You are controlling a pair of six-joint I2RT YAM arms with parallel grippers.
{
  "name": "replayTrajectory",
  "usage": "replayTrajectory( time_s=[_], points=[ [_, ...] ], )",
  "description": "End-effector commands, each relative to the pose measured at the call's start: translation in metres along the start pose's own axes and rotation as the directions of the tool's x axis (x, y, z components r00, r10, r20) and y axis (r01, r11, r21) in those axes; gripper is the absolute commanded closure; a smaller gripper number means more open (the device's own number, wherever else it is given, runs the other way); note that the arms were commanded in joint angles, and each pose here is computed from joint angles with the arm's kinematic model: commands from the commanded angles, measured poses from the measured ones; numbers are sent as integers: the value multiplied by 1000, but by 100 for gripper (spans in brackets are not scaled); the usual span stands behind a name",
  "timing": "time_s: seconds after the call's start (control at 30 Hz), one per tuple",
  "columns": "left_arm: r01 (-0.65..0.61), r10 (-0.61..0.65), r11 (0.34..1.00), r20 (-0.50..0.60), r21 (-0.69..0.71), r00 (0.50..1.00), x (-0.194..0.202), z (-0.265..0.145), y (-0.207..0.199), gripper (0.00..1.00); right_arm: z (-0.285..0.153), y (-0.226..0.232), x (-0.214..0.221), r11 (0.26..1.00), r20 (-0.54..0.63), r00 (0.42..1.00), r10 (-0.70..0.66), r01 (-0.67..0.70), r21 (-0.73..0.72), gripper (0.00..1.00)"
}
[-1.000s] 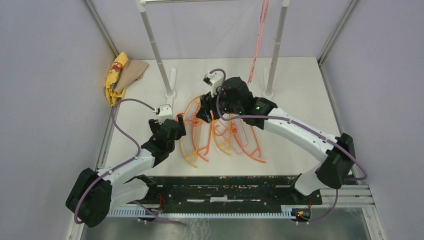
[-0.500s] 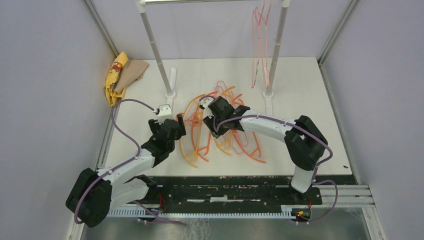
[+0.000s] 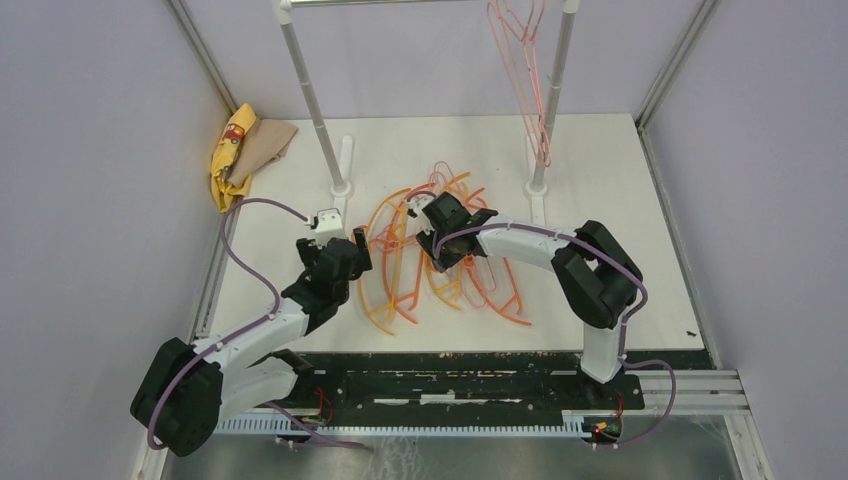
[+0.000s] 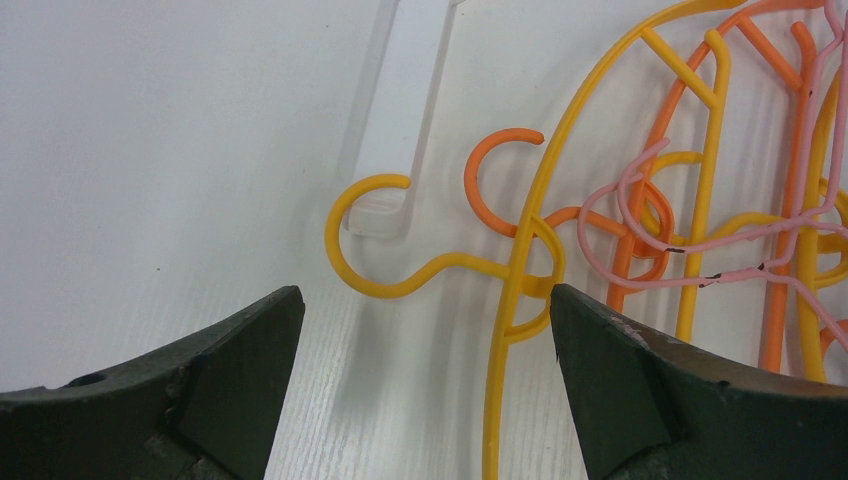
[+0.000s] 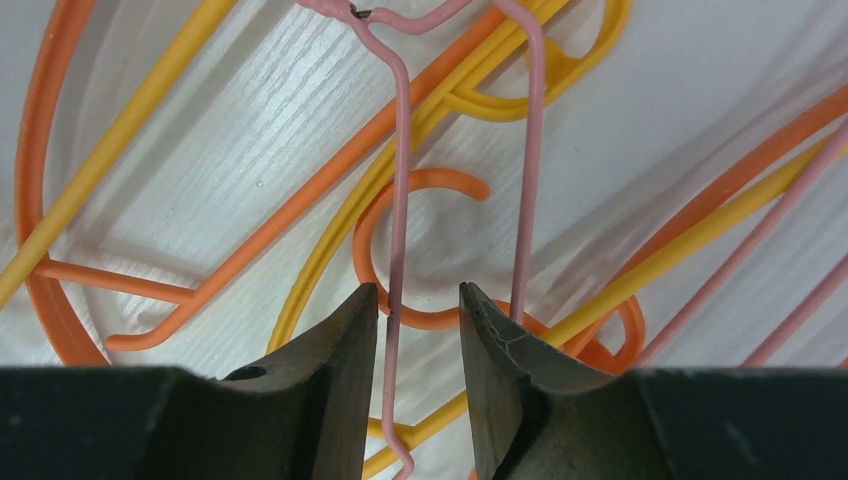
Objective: Organize the hangers
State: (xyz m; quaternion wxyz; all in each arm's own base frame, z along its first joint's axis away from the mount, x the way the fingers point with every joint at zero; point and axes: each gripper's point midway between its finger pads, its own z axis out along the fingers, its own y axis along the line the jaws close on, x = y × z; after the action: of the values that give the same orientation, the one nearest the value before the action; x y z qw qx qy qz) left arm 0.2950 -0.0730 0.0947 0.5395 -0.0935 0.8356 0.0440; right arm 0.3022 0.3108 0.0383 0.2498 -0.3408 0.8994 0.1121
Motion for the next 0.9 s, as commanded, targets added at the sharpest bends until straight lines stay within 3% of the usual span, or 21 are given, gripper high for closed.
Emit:
replayTrajectory(
  time_s=[0.0, 0.13, 0.3, 0.63, 0.87],
  points=[
    [83, -83, 997, 59, -2, 995, -17, -2, -2, 0, 7, 6, -1, 999, 11, 1000, 9, -8, -38, 57],
    [82, -82, 997, 59, -2, 995, -17, -2, -2, 0, 7, 5, 2, 999, 1, 1000, 16, -16, -37, 69],
    [84, -84, 996, 61, -2, 995, -18, -3, -2, 0, -13, 1, -8, 999, 48, 998, 39, -38, -31, 99],
    [98, -97, 995, 70, -10, 993, -19, -4, 2, 0, -68, -1, -26, 995, 164, 982, 91, -83, -52, 100],
    [106, -104, 994, 78, -22, 992, -19, -5, 5, 0, -66, 18, -29, 978, 171, 975, 144, -114, -172, 99]
  ],
)
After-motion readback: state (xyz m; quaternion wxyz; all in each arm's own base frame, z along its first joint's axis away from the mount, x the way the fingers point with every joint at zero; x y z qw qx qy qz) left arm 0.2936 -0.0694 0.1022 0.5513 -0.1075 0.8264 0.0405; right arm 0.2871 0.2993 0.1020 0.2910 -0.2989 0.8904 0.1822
